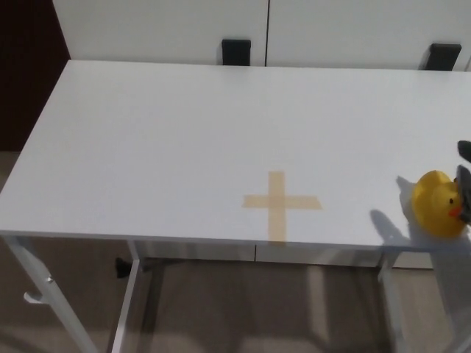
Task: The robot uses its right hand to push the yellow duck toy to the center of the white desk.
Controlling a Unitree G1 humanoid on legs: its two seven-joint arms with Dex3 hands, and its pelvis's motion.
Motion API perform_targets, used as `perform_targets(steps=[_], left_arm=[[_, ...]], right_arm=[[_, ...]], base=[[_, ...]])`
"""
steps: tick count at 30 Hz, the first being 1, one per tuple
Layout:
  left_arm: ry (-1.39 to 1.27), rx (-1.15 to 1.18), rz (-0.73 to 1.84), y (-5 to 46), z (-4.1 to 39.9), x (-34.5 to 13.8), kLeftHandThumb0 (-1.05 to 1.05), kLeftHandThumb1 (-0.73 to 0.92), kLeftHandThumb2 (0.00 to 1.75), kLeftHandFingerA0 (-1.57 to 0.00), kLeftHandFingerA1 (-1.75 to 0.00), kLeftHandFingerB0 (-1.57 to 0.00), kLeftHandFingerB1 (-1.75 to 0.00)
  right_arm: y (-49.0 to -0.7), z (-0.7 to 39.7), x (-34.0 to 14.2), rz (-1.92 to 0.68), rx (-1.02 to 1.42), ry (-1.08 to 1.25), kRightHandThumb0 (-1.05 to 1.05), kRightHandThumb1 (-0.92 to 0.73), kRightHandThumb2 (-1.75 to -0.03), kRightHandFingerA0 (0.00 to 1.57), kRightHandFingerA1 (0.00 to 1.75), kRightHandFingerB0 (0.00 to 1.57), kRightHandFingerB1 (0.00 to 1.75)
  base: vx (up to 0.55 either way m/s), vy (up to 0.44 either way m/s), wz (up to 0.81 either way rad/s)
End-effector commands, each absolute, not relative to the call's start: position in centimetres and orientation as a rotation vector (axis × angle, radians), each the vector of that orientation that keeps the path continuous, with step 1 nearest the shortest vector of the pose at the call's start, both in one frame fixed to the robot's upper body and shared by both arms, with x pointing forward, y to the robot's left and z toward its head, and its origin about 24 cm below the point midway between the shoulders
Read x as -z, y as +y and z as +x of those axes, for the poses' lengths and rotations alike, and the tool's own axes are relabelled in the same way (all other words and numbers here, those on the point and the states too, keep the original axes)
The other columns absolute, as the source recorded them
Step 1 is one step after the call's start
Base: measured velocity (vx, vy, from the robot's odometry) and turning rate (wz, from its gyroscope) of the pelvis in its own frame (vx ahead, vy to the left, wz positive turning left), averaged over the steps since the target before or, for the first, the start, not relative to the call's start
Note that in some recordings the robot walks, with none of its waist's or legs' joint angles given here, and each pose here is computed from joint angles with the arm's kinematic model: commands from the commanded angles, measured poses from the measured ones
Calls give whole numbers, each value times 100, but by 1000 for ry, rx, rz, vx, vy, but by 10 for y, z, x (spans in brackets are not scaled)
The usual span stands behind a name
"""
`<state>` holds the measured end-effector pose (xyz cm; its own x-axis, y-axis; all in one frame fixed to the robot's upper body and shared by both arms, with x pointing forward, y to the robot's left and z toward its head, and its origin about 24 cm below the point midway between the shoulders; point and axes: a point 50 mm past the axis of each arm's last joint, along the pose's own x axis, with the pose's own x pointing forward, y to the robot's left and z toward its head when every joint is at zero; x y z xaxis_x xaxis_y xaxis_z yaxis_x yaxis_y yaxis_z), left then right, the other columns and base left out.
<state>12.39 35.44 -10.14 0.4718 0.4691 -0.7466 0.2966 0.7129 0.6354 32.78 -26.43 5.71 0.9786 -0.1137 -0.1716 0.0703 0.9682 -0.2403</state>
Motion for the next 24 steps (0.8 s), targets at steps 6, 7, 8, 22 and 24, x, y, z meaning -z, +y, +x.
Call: perform_targets(steps=[6, 7, 8, 22, 24], left_arm=[[1105, -112, 800, 353, 119, 104, -16, 68, 65, -84, -68, -77, -55], [1105, -111, 801, 353, 119, 104, -16, 68, 65, -84, -68, -77, -55], [1105, -101, 813, 353, 120, 103, -15, 67, 69, -83, -69, -77, -57], [1109, -81, 829, 352, 118, 105, -16, 67, 67, -82, -66, -77, -57], [1104, -74, 832, 351, 118, 105, -16, 66, 67, -84, -70, -78, -58]], right_arm=[[-246, 331, -47, -247, 73, 190, -77, -92, -71, 23, 47, 20, 35], [-245, 331, -47, -247, 73, 189, -77, -92, -71, 23, 47, 20, 35], [-240, 332, -47, -246, 66, 187, -77, -92, -71, 24, 45, 21, 35], [-204, 332, -35, -220, 83, 200, -79, -76, -113, 3, 45, 7, 43], [-198, 331, -32, -191, 123, 198, -78, -92, -75, 0, 15, 1, 27]], base=[[0, 0, 0], [0, 0, 0], [0, 0, 0], [0, 0, 0], [0, 0, 0]])
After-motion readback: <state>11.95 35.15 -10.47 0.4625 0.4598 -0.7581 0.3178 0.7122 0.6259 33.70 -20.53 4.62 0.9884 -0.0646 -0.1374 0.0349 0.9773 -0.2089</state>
